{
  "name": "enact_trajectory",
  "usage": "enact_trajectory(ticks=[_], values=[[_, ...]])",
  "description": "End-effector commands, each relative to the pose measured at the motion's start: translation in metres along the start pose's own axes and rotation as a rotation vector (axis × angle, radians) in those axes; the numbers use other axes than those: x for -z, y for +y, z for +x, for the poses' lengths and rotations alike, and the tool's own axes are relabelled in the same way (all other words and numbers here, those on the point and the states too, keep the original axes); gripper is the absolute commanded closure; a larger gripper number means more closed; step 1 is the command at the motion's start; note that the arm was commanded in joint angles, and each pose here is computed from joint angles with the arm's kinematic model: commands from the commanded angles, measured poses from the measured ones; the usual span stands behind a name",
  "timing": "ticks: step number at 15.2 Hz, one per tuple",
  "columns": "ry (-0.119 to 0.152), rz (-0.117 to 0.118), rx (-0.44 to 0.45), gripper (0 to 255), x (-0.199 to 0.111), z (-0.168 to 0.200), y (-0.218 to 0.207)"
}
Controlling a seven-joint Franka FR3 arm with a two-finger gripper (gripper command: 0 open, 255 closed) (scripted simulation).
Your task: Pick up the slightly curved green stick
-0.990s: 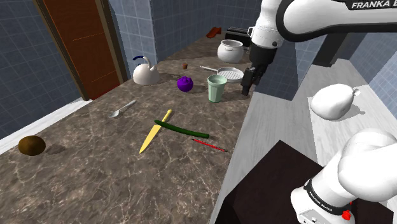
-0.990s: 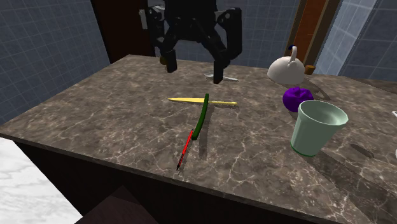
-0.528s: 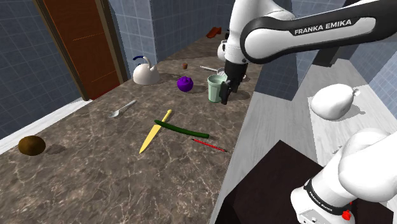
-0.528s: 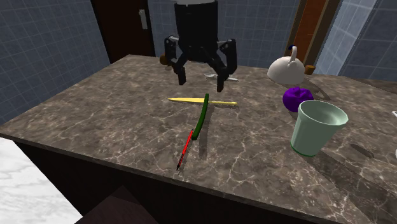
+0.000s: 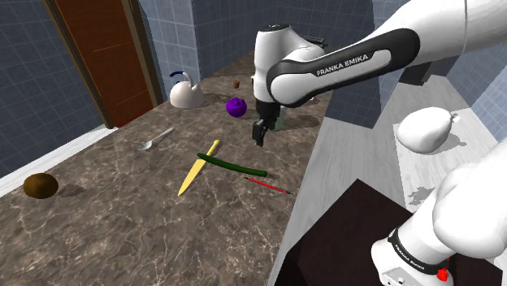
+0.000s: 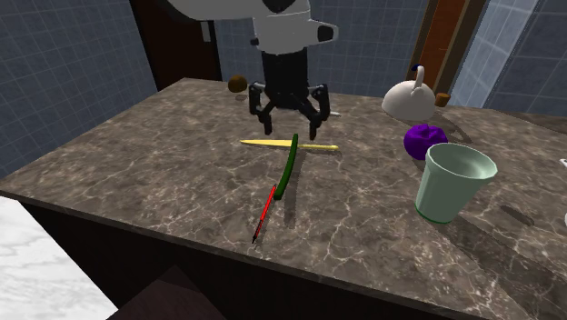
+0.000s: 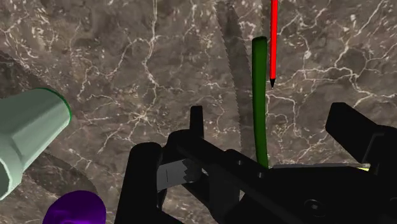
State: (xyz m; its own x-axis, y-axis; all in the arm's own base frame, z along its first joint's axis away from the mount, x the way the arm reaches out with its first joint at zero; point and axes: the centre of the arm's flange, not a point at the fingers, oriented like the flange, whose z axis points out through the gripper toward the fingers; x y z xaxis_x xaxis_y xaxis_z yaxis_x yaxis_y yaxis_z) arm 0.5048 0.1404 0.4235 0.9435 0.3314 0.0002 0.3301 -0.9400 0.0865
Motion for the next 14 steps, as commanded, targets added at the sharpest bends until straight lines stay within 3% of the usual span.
enact_trajectory(ticks=[1,14], values=[[-0.003,-0.008,0.025,0,-0.019,0.018,-0.008],[-0.022,-0.054,0.173,0,-0.126,0.127,-0.063]])
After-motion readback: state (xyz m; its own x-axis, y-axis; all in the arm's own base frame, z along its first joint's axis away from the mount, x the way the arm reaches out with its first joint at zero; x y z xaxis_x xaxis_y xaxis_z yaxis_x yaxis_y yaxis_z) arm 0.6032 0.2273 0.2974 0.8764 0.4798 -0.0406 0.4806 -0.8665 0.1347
